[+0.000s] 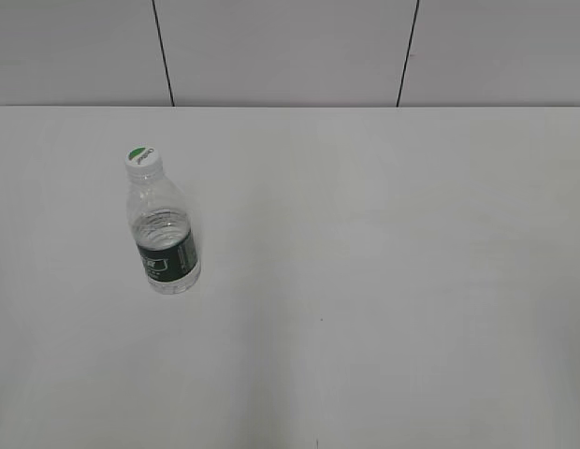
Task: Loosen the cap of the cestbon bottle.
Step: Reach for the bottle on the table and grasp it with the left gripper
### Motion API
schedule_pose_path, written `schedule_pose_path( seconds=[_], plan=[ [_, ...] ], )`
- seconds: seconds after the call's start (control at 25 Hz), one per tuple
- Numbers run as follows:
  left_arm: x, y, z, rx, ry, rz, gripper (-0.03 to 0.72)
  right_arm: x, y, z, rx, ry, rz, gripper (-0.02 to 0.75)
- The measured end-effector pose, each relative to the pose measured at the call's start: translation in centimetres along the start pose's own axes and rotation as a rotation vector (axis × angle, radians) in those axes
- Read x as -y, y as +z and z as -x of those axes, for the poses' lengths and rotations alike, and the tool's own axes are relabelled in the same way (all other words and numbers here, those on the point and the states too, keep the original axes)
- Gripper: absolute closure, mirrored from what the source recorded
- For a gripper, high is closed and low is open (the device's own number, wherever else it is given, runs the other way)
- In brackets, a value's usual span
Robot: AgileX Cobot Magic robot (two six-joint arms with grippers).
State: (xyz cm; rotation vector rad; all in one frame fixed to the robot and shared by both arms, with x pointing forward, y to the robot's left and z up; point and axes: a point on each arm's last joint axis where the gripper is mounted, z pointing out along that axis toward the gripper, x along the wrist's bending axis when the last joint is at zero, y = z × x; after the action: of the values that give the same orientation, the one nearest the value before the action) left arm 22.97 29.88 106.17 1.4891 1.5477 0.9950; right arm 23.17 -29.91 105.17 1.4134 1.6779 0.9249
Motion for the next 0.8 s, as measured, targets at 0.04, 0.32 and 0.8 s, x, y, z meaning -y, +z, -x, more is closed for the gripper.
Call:
schedule_pose_path(
  seconds=[0.04,0.32,0.8],
  plan=[
    [0.0,0.0,0.0,0.000,0.000,0.000,0.447,0.0,0.0,0.0,0.000,0.000,0.000,0.167],
    [0.0,0.0,0.0,0.000,0.000,0.000,0.448,0.0,0.0,0.0,0.000,0.000,0.000,0.167],
    [-0.6,1.1,-0.1,-0.009,0.004,-0.072,0.121,0.0,0.0,0.0,0.000,0.000,0.000,0.167]
  ],
)
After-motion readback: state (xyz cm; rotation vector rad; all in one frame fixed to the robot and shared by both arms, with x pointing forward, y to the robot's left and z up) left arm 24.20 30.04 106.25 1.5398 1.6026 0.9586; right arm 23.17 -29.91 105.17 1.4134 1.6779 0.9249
